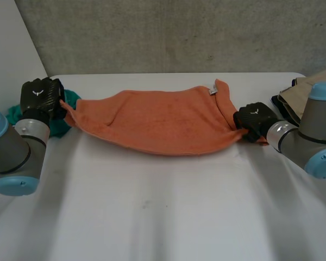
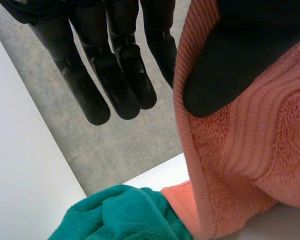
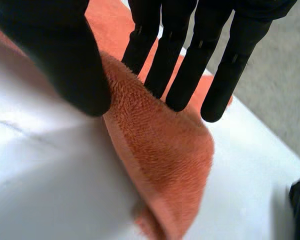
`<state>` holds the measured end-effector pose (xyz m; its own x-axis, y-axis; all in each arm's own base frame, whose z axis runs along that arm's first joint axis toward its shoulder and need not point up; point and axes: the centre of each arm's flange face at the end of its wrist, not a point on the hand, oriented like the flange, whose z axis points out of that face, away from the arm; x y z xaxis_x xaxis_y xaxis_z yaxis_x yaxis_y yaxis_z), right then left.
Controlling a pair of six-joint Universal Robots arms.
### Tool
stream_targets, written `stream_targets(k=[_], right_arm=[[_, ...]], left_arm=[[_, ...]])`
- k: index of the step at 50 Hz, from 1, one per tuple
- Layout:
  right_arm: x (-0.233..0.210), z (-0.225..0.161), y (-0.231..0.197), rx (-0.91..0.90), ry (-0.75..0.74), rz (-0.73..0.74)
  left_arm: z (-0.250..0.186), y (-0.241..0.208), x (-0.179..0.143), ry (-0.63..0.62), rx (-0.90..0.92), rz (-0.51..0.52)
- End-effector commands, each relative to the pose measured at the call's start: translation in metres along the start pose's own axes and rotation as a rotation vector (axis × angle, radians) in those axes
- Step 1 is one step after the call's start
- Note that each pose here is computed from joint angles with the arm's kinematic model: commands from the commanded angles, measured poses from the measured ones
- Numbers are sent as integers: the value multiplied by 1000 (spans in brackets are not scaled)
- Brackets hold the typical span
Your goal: Fold the laundry.
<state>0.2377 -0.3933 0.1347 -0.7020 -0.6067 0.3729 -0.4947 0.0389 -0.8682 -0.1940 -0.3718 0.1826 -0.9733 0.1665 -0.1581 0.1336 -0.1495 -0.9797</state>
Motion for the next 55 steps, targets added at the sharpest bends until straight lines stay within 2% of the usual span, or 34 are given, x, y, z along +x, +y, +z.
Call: stream_targets(k=[1, 4, 12, 26, 38, 42, 45, 48, 52, 55], right_arm=[[13, -8, 0, -20, 92, 233], [16, -10, 3, -36, 132, 265], [28, -4, 17, -55, 200, 237], [36, 4, 26, -67, 206, 135], [35, 2, 25, -76, 163, 128], [43, -22, 7, -97, 160, 118], [52, -49, -4, -153, 163, 53], [51, -83, 0, -298, 112, -50], [37, -141, 10, -572, -52, -243], [30, -160, 10, -614, -100, -324]], left_arm=[[-2, -10, -2, -7, 20, -1], [-3, -12, -4, -11, 21, -1], [-3, -7, -10, -29, -4, 6], [-4, -3, -17, -40, -32, 6], [-17, -5, -20, -38, -105, 4], [-32, -11, -28, -38, -179, 11], [-56, -20, -36, 1, -307, 60], [-83, -24, -42, 55, -446, 117], [-118, -27, -49, 127, -629, 178], [-141, -27, -48, 196, -741, 206]])
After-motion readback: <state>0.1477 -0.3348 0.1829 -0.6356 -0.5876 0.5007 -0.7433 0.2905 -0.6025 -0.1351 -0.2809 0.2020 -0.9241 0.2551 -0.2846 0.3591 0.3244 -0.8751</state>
